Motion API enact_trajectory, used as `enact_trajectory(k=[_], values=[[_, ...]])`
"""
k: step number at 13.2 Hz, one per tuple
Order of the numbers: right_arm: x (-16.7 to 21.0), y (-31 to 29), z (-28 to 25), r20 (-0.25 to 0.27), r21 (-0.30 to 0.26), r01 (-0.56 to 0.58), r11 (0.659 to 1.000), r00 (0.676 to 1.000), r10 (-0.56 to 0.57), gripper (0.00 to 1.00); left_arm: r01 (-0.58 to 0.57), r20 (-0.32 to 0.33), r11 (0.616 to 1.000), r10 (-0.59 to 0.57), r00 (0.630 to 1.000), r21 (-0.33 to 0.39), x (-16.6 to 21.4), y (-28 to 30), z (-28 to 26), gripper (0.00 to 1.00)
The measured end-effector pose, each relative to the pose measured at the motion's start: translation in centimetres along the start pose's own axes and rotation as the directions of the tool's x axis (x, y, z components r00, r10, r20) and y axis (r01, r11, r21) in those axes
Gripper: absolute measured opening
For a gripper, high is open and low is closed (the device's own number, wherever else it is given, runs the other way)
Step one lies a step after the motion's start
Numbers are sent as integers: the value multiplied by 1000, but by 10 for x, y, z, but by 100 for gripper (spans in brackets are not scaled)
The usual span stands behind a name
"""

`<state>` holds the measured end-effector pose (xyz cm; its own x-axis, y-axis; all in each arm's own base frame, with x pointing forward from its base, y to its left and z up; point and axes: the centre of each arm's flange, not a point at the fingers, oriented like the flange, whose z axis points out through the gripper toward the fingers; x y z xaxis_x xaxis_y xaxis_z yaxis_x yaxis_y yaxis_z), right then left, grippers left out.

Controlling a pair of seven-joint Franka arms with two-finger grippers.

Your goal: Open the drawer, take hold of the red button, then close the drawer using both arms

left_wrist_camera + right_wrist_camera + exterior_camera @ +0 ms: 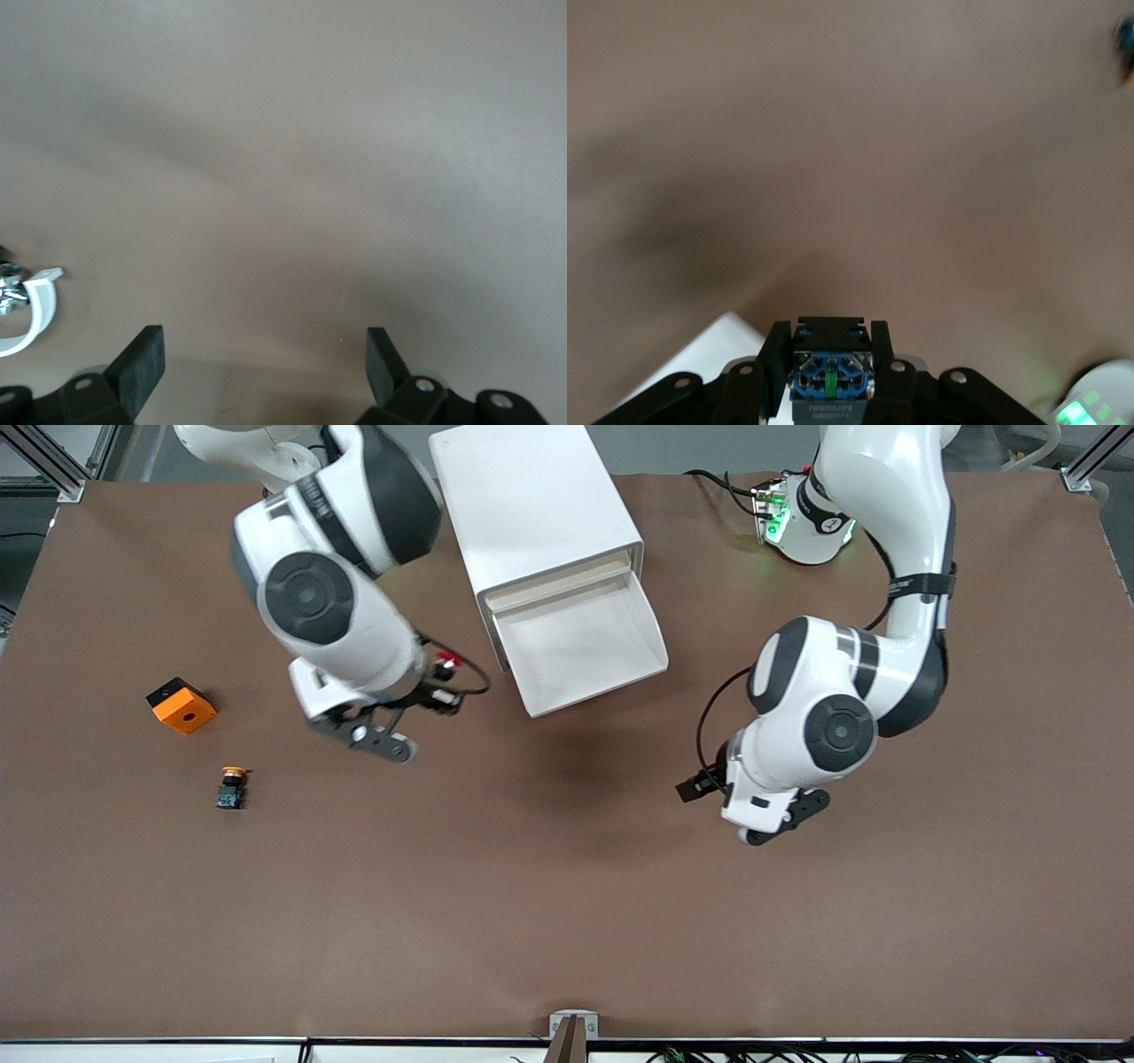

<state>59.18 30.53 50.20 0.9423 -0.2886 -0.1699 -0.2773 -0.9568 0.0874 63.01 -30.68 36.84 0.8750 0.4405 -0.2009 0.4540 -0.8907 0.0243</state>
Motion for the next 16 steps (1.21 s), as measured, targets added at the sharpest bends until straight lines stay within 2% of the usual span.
enact_trajectory(k=[3,7,13,16], values=[[54,59,6,8,-9,139,990,990,-139,41,-46,-18,999,46,999,21,-26,17,25,100],[107,109,28,-3,7,232,973,973,-232,41,-95,-10,994,96,995,49,-63,31,56,100],[195,182,121,-63,26,360,933,932,-357,41,-158,0,985,158,987,64,-121,32,92,100],[224,207,164,-68,28,367,930,929,-364,41,-181,10,981,181,983,71,-144,37,96,100]])
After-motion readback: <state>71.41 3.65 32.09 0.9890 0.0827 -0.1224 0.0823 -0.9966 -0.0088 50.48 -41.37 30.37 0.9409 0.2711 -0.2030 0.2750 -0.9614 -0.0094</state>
